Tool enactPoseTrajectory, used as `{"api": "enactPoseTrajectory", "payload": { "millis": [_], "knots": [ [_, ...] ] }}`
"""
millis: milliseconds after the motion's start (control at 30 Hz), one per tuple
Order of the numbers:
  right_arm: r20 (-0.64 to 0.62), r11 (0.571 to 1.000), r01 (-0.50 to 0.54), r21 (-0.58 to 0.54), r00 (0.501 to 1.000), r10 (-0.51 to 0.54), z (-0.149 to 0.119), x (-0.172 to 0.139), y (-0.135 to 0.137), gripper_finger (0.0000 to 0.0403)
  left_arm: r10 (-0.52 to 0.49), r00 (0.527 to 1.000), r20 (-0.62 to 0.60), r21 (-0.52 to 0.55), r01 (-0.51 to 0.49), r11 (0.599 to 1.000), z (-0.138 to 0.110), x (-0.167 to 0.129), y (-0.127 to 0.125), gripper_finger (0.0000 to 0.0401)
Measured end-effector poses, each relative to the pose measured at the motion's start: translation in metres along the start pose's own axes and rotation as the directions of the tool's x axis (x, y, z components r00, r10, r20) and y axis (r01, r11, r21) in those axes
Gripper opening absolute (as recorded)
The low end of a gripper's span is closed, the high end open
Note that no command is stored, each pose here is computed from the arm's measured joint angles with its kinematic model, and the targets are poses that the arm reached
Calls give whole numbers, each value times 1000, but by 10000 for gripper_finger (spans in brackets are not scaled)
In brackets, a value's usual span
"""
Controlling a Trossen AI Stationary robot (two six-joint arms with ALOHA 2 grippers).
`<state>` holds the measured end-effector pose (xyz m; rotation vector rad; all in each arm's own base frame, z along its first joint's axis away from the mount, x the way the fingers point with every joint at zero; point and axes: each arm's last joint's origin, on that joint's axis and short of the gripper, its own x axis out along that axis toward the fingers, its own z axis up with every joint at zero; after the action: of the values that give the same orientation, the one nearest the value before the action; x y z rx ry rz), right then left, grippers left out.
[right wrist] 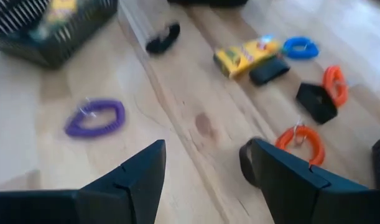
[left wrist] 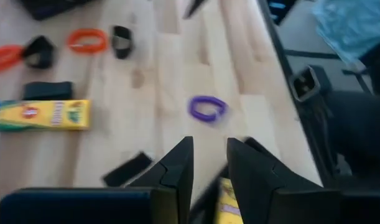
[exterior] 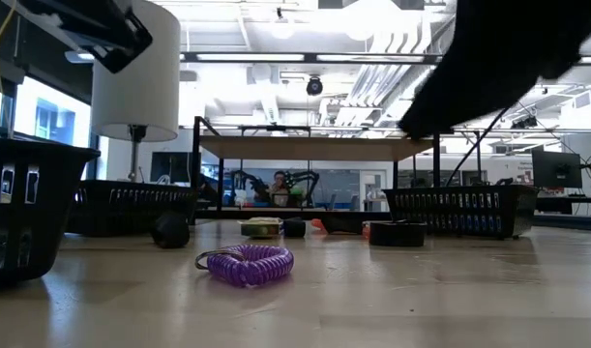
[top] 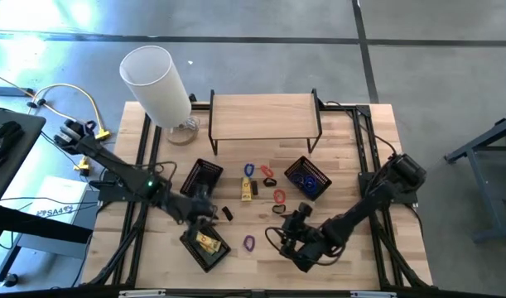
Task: Pick & Place Office Desk Supplies
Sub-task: Put the bottom orange spring keychain into the top right black bin
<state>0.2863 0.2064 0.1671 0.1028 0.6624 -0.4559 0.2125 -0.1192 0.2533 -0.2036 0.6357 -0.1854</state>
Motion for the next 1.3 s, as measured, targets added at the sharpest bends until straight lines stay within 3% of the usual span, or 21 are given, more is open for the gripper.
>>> {"api": "enactPoseTrajectory", "payload": {
  "millis": [233,600,933,1100,1300],
  "knots": [
    [-109,1000,18,-16,994,-19,-4,22,-6,227,-45,999,7,57,45,997,-10,13,-23,93],
    [-159,998,56,-14,986,-58,10,44,-24,227,-101,994,31,174,94,980,-20,38,-42,93],
    [-351,984,28,175,936,36,39,86,-65,227,-78,997,-6,188,77,979,-28,51,-41,93],
    [-431,941,42,335,895,113,49,102,-86,227,-78,997,-6,225,78,971,-28,51,-41,93],
    [-478,929,9,371,859,183,52,108,-94,227,-78,997,-6,236,77,969,-28,51,-41,93]
  ]
}}
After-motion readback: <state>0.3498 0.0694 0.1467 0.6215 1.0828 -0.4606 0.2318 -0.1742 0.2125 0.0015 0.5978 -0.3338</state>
